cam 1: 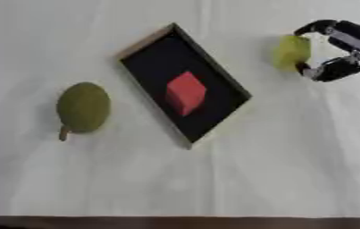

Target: Pick up objects on the table and place them in the box.

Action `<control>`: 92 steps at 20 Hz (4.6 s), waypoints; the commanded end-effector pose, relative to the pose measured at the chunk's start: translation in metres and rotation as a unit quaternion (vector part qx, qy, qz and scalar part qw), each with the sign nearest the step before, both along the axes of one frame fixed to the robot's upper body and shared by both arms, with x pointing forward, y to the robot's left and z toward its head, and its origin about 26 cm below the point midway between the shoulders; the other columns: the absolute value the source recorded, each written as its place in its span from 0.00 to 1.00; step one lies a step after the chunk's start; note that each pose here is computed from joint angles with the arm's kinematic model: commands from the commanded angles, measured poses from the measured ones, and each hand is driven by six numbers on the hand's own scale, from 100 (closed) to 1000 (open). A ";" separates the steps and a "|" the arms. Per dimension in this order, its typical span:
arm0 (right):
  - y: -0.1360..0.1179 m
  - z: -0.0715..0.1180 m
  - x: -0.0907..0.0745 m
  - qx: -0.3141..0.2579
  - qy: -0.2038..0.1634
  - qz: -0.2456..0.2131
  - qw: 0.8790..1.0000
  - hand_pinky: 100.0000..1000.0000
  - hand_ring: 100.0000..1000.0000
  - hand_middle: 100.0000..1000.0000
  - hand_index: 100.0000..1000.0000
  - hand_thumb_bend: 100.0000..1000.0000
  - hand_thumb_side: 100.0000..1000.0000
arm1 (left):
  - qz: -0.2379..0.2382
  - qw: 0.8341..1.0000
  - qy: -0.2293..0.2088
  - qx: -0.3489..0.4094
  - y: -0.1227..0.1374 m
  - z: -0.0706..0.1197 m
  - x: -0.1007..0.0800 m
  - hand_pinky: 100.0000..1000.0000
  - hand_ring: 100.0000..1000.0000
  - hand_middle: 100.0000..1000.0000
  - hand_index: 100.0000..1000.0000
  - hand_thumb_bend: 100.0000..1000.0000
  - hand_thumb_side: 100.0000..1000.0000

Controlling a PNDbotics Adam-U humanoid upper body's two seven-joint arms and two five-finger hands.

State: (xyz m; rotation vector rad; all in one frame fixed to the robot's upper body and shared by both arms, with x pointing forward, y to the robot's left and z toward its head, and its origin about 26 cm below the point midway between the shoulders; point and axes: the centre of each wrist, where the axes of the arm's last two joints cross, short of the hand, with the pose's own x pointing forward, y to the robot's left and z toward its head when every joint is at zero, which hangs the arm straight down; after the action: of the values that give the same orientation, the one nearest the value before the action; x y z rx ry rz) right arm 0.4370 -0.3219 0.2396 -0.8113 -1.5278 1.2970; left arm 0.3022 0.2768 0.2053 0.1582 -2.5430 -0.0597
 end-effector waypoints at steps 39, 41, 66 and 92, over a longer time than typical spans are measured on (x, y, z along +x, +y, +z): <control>0.074 0.088 -0.044 0.032 -0.060 0.190 0.979 0.94 0.75 0.50 0.58 0.00 0.00 | -0.008 1.000 -0.009 0.011 -0.001 0.007 -0.002 0.70 0.69 0.75 0.77 0.00 0.50; 0.091 0.091 -0.045 0.024 -0.053 0.219 0.974 0.93 0.74 0.50 0.58 0.00 0.00 | -0.010 1.000 -0.010 0.011 -0.001 0.007 -0.002 0.70 0.69 0.75 0.77 0.00 0.50; 0.205 0.021 0.012 -0.021 -0.054 0.228 0.972 0.90 0.71 0.50 0.59 0.00 0.00 | -0.020 0.999 -0.026 0.016 -0.004 0.012 -0.001 0.70 0.69 0.75 0.77 0.00 0.50; 0.209 0.037 -0.001 -0.054 -0.056 0.279 0.957 1.00 0.94 0.81 0.89 0.04 0.11 | -0.020 1.000 -0.013 0.015 -0.004 0.010 -0.001 0.70 0.70 0.75 0.78 0.00 0.50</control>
State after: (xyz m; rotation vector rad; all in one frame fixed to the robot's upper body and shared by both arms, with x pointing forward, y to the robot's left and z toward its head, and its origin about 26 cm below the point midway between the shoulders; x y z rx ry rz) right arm 0.4367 -0.1087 0.2653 -0.4945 -1.8570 1.7752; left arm 0.3036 0.2724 0.2084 0.1158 -2.5508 -0.0971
